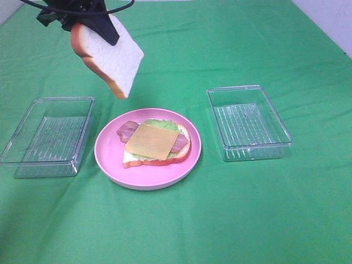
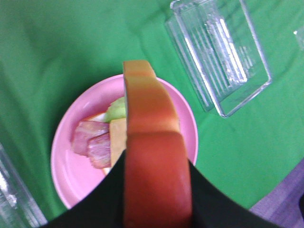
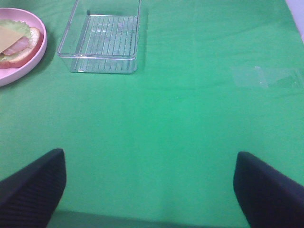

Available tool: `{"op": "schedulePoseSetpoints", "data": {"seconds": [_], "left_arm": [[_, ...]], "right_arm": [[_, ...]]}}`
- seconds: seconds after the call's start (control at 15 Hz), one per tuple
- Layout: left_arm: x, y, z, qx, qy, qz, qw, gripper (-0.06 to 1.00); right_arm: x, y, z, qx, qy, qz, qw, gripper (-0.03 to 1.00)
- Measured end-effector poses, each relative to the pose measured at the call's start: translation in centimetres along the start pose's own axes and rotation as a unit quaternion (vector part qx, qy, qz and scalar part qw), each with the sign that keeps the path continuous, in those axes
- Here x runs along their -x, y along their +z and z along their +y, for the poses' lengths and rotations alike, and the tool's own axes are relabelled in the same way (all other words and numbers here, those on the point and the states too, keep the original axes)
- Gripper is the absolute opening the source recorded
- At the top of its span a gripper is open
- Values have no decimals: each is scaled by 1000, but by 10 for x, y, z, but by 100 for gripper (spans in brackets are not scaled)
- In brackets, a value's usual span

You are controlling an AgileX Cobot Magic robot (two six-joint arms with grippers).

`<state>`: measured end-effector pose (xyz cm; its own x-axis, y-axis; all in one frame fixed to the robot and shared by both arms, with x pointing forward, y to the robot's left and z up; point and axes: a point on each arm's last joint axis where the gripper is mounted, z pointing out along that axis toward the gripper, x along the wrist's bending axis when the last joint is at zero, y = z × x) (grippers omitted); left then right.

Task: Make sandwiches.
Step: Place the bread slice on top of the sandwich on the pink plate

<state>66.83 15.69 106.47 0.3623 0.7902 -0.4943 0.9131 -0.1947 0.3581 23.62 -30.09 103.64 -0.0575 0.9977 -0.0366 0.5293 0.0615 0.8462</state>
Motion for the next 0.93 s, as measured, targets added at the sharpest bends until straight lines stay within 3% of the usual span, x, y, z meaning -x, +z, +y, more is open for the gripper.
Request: {"op": "schedulePoseSetpoints", "data": {"seconds": [0.2,0.33,0.53,0.73,0.93], "left_arm": [[-12,38,1,-25,-62,-62,996,20],[-15,56,-1,-42,-98,-75,991,20],[6,77,-10,-75,-99,-61,990,20],[18,90,-18,-101,-87,-3,991,20],[25,93,-20,-106,-86,0,991,20]], "right_arm": [[0,0,0,0,0,0,1000,92],[0,0,0,0,0,0,1000,92],[0,0,0,0,0,0,1000,92],[0,0,0,0,0,0,1000,92],[0,0,0,0,0,0,1000,92]]}}
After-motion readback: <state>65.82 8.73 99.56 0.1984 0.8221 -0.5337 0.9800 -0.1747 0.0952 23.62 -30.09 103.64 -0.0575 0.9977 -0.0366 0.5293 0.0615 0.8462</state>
